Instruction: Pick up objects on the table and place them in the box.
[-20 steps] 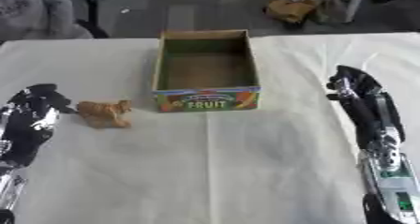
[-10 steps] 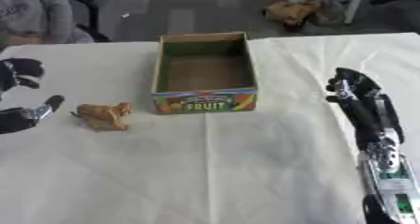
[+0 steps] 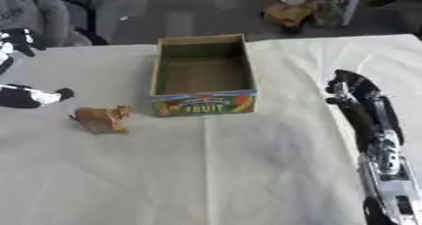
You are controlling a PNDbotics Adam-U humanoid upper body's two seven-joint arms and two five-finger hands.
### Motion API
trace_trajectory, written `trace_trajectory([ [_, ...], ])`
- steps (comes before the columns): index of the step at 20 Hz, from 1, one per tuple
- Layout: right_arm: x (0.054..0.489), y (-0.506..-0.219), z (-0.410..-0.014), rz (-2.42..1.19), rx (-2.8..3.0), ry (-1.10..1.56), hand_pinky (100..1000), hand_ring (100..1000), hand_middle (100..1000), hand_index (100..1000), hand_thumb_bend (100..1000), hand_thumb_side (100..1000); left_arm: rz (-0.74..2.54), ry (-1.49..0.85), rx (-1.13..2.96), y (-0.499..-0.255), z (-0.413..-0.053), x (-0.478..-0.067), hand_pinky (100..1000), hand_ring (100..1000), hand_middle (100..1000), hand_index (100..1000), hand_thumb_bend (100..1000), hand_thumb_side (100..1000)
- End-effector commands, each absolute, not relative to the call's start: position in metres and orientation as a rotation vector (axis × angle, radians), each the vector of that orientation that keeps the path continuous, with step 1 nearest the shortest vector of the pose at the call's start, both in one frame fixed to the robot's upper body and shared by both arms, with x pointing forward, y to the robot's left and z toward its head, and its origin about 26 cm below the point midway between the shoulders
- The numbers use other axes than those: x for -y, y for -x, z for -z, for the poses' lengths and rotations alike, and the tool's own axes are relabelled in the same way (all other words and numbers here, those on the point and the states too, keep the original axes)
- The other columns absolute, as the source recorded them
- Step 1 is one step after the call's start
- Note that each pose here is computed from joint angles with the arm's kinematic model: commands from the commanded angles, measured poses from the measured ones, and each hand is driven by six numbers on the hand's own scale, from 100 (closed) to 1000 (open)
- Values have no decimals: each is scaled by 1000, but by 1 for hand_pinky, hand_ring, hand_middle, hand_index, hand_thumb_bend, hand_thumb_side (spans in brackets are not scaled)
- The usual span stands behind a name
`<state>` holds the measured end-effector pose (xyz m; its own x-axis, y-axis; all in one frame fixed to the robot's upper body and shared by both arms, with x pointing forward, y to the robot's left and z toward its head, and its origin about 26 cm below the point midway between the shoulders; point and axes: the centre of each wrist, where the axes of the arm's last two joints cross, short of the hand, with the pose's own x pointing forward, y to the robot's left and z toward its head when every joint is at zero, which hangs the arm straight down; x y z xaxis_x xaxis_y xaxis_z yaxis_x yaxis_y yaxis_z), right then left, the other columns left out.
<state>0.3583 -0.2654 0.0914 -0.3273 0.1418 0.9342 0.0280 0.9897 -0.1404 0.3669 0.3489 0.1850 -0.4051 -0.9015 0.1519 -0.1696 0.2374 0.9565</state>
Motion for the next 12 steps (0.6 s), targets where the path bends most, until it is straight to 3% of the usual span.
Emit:
trace_trajectory([
  [1,268,-359,-101,-138,1931,138,651,706,618,785,100,535,1347,-1013,1667,-377,-193,-357,645,700,656,766,673,322],
  [12,267,-359,-100,-139,1928,133,651,707,618,785,100,536,1647,-897,1437,-405,-188,-358,645,646,631,761,727,418],
])
